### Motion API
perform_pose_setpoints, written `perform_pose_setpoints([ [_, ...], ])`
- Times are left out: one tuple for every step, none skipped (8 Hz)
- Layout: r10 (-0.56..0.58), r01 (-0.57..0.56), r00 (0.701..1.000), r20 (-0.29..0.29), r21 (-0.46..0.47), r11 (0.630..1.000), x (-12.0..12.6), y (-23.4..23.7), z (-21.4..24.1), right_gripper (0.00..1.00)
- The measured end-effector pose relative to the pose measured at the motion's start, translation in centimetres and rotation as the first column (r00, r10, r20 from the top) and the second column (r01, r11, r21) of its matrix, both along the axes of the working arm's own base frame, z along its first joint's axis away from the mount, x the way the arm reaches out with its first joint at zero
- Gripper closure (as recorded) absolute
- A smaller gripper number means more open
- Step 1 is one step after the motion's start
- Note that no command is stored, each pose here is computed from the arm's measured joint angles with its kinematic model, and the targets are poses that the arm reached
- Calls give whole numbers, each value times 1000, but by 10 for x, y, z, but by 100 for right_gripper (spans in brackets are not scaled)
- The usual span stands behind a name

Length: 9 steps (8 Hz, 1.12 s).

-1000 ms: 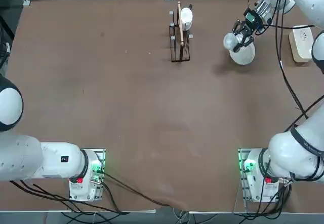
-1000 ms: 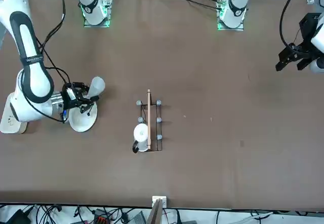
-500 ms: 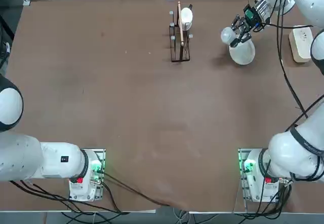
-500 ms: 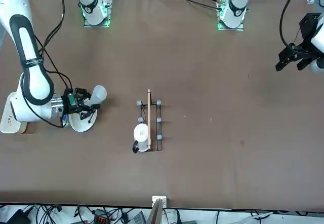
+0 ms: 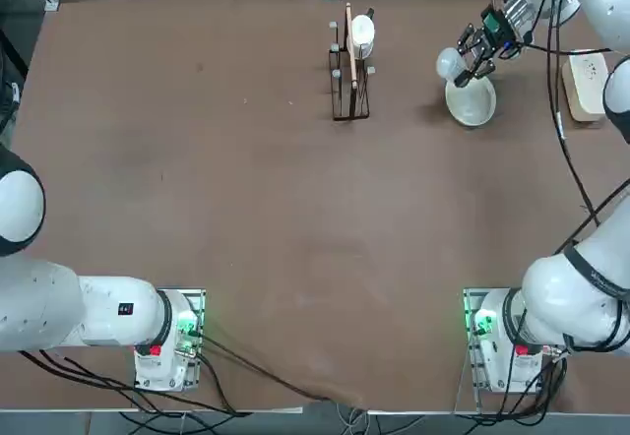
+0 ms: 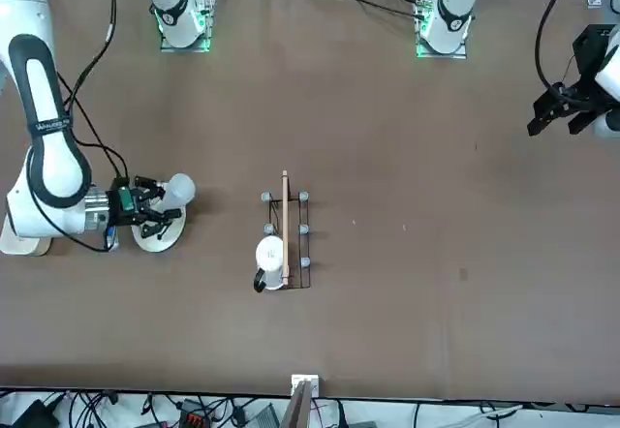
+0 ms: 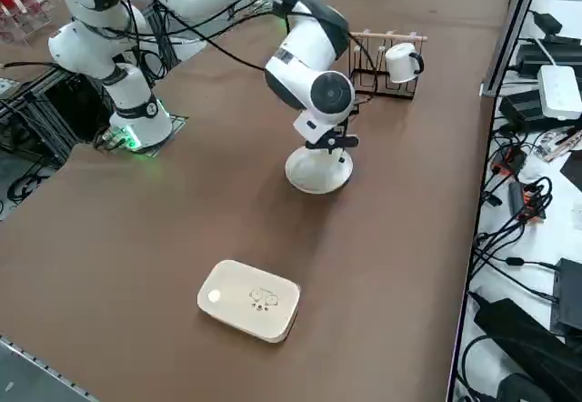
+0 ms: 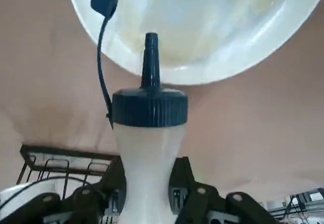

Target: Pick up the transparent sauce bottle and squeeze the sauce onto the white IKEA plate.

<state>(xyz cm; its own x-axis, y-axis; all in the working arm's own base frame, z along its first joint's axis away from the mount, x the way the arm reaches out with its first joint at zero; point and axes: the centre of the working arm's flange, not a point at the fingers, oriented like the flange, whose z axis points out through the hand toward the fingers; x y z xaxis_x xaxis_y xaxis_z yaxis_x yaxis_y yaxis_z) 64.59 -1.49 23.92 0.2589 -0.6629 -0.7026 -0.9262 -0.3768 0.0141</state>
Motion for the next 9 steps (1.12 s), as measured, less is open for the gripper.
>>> perform_pose_setpoints([
  [4, -4, 1000, 2, -16, 1000, 2, -7, -4, 56],
  [10, -10, 1000, 6, -36, 999, 3, -15, -5, 56],
  [27, -27, 1000, 8, -68, 997, 4, -21, -3, 56],
  [35, -35, 999, -7, -121, 992, 5, -20, 1, 56],
  [38, -43, 999, -32, -189, 981, 6, -10, 6, 56],
  [47, -59, 997, -53, -249, 967, 7, 10, 10, 56],
  [54, -73, 996, -69, -308, 949, 7, 34, 13, 56],
  [69, -94, 995, -78, -382, 920, 7, 55, 15, 56],
  [89, -119, 992, -85, -481, 869, 6, 73, 17, 56],
])
